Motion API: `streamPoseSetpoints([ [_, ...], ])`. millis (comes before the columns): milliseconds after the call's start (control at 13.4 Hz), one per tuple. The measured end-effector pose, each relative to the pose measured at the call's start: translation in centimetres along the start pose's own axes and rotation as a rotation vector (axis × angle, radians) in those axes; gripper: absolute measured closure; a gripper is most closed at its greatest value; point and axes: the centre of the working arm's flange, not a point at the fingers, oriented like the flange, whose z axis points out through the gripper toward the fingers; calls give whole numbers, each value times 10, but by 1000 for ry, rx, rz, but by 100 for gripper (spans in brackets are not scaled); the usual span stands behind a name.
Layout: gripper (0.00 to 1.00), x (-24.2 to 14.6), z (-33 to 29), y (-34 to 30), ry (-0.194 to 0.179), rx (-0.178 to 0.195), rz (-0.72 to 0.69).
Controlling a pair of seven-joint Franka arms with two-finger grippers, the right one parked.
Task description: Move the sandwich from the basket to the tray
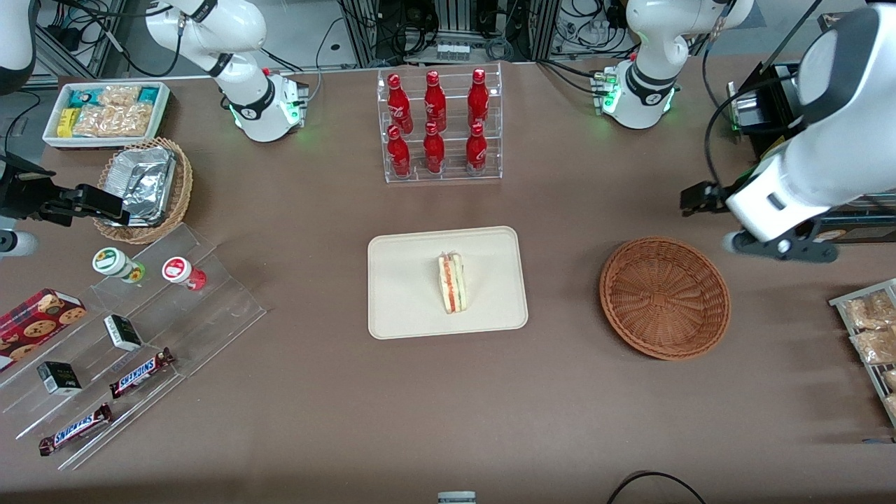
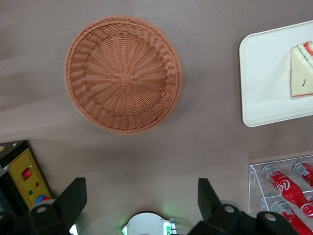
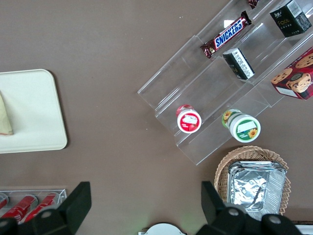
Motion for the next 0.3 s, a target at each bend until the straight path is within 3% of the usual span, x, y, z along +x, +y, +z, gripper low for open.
streamPoseSetpoints([
  [298,0,-27,-20,-32,21,14,-35],
])
